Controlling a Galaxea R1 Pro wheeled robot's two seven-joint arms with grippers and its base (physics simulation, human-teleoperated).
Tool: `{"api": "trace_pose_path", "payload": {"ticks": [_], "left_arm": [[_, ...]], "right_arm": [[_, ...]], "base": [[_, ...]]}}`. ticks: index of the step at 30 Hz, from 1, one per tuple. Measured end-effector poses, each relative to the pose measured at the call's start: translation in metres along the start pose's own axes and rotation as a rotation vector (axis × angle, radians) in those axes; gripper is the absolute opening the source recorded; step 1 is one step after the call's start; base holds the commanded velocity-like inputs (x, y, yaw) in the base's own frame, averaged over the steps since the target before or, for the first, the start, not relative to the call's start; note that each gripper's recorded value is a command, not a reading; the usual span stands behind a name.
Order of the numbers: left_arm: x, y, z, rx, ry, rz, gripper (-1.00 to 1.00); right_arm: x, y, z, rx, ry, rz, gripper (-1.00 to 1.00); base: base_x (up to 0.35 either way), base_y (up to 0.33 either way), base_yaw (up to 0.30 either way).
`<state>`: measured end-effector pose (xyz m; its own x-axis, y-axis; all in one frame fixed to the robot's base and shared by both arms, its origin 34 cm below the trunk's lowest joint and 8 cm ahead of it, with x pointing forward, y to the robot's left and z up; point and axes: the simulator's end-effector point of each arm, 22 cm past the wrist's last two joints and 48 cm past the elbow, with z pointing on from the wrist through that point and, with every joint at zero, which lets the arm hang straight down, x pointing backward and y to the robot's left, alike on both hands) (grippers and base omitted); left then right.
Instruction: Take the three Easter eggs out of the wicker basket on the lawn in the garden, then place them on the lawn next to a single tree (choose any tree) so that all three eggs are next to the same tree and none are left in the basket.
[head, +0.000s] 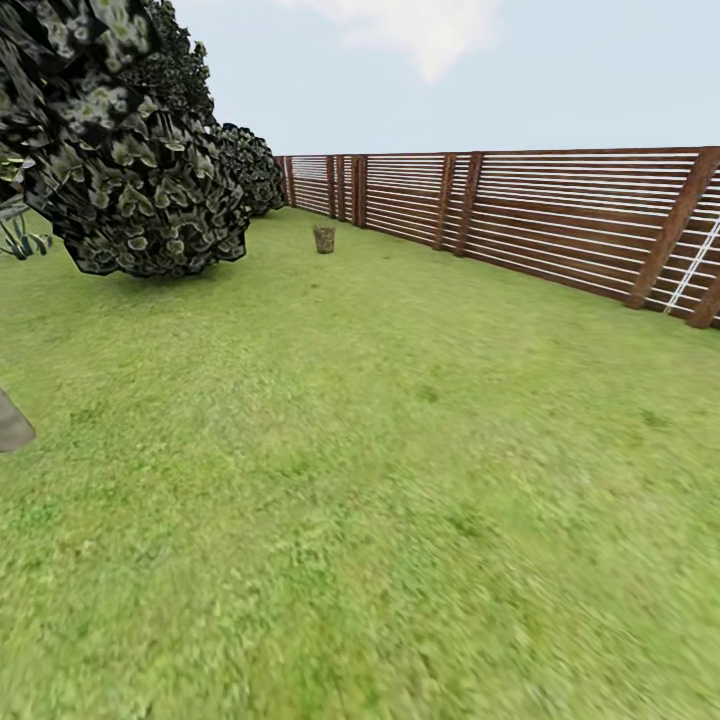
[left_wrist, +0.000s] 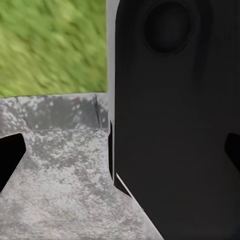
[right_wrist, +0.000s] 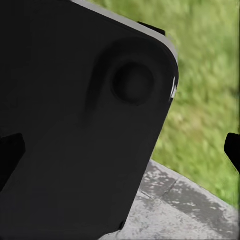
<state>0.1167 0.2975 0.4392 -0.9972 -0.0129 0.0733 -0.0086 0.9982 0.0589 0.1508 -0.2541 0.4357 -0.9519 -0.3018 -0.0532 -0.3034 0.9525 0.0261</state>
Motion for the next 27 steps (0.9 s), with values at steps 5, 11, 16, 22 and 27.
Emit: {"api": "trace_pose_path", "payload": {"ticks": [5,11,16,22,27], "left_arm": [[0.0001,0.0,0.0,0.0,0.0,0.0,1.0],[0.0,0.0002,0.0,0.0,0.0,0.0,1.0],[0.0,0.0005,0.0,-0.001,0.0,0.0,1.0],[0.0,0.0003,0.0,0.0,0.0,0.0,1.0],[0.0001,0.0002,0.0,0.0,0.0,0.0,1.0]], "right_arm": [[-0.0004,0.0007,0.0,-0.002,-0.001,0.0,1.0],[-0.0015,0.0011,0.0001,-0.003,-0.004,0.002,1.0],[-0.0017,0.0008,0.0001,-0.002,-0.005,0.002,1.0],[-0.0017,0.0007,0.0001,-0.002,-0.005,0.002,1.0],[-0.0015,0.0007,0.0001,-0.002,-0.004,0.004,1.0]], "base": [[0.323,0.0,0.0],[0.323,0.0,0.0],[0.323,0.0,0.0],[0.323,0.0,0.0],[0.323,0.0,0.0]]}}
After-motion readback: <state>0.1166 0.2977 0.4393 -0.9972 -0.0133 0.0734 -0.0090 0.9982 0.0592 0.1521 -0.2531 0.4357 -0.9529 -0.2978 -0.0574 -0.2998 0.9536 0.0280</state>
